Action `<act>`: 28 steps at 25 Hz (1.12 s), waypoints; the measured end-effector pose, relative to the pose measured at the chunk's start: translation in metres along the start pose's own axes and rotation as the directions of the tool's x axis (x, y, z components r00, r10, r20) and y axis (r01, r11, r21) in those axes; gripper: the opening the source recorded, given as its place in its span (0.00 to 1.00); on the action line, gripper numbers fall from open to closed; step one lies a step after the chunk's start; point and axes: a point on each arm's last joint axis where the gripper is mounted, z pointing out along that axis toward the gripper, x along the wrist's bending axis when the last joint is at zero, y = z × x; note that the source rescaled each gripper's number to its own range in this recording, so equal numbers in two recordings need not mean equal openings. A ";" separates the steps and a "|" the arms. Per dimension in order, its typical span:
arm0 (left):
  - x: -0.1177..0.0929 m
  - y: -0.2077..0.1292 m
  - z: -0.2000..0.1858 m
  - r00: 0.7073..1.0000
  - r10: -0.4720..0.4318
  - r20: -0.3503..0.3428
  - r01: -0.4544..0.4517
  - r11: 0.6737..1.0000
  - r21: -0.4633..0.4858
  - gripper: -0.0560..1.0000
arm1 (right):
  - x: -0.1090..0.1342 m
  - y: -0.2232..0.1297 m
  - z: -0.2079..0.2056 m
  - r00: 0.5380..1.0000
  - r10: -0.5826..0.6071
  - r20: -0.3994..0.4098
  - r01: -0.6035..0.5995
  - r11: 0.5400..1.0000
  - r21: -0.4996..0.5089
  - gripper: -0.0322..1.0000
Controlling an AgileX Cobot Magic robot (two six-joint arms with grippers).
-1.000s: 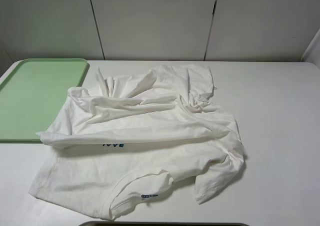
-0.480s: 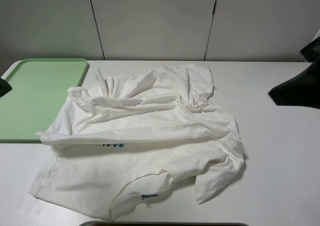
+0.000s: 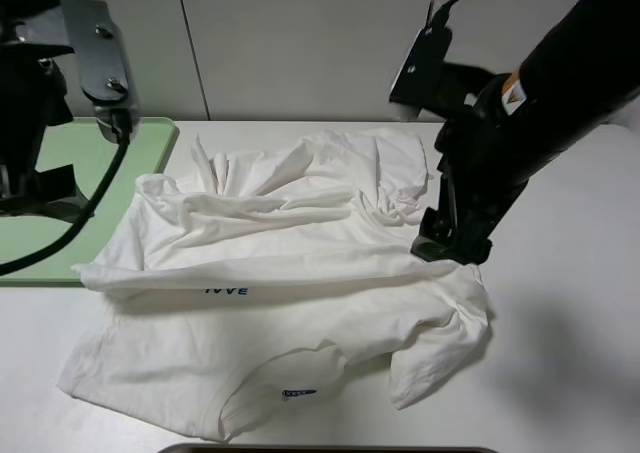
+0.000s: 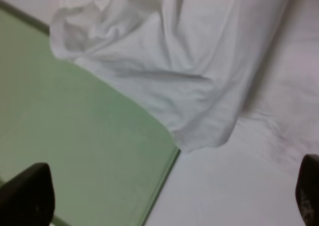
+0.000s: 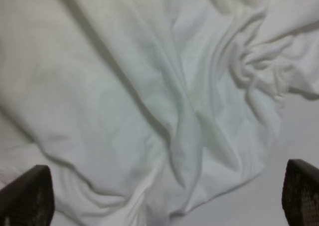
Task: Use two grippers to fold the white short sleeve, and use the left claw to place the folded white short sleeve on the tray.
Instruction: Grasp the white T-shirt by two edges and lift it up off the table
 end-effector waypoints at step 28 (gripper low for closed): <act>0.004 0.044 0.139 0.912 0.330 0.242 -0.366 0.923 0.119 0.94 | -0.001 -0.001 0.120 0.948 -0.300 -0.108 0.315 0.931 0.186 1.00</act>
